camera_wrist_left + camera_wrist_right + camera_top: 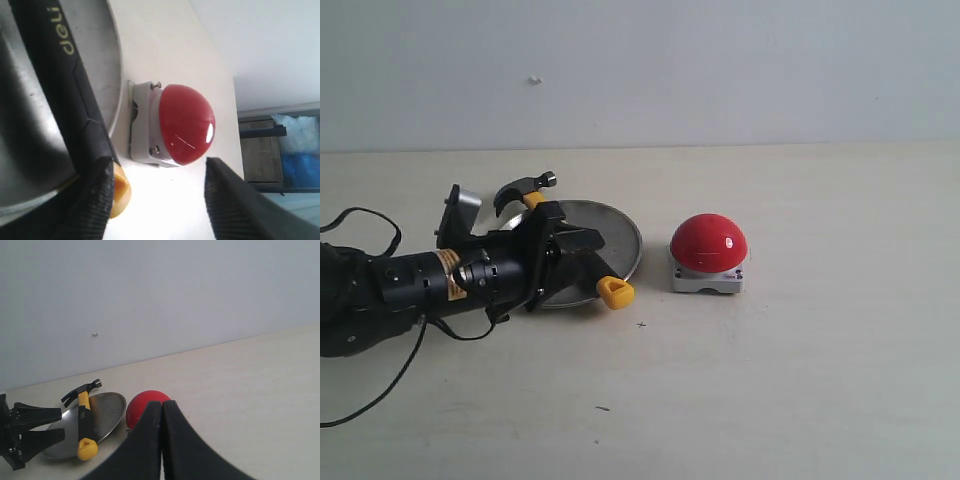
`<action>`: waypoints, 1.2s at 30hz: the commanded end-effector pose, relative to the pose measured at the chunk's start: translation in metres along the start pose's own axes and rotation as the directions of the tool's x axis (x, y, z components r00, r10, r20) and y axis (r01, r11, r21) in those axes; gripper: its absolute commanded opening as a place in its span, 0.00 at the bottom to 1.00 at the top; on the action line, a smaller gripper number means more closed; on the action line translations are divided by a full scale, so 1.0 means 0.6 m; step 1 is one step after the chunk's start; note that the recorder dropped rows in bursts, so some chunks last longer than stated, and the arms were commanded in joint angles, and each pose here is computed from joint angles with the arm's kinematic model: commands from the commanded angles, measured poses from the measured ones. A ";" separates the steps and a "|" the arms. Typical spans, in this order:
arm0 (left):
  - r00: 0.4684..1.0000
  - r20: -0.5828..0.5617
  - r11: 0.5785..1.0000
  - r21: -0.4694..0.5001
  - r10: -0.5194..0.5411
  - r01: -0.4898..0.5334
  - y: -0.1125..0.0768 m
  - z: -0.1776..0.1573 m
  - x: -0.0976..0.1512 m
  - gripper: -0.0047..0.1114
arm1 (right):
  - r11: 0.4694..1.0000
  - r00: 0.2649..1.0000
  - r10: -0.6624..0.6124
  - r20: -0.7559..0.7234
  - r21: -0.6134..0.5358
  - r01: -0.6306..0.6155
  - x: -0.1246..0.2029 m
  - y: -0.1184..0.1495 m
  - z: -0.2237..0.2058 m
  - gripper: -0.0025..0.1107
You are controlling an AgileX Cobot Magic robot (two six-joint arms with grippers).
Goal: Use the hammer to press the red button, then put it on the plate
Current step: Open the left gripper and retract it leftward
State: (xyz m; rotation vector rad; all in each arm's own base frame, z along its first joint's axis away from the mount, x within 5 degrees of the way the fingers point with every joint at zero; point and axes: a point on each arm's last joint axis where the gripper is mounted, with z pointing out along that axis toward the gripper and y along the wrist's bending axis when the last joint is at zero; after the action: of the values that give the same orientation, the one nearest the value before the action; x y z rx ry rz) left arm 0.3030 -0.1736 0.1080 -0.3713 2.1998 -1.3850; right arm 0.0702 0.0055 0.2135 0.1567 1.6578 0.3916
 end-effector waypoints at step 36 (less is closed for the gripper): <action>0.678 0.491 0.826 -0.184 0.547 -0.533 -0.087 -0.390 0.115 0.04 | 1.000 1.000 -0.009 0.002 -0.004 0.009 0.002 0.000 -0.001 0.02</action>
State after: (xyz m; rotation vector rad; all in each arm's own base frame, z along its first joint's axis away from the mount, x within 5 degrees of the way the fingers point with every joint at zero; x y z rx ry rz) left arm 0.1316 -0.0599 0.2196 -0.0564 1.7432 -0.7804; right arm 0.0702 0.0055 0.2135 0.1567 1.6578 0.3916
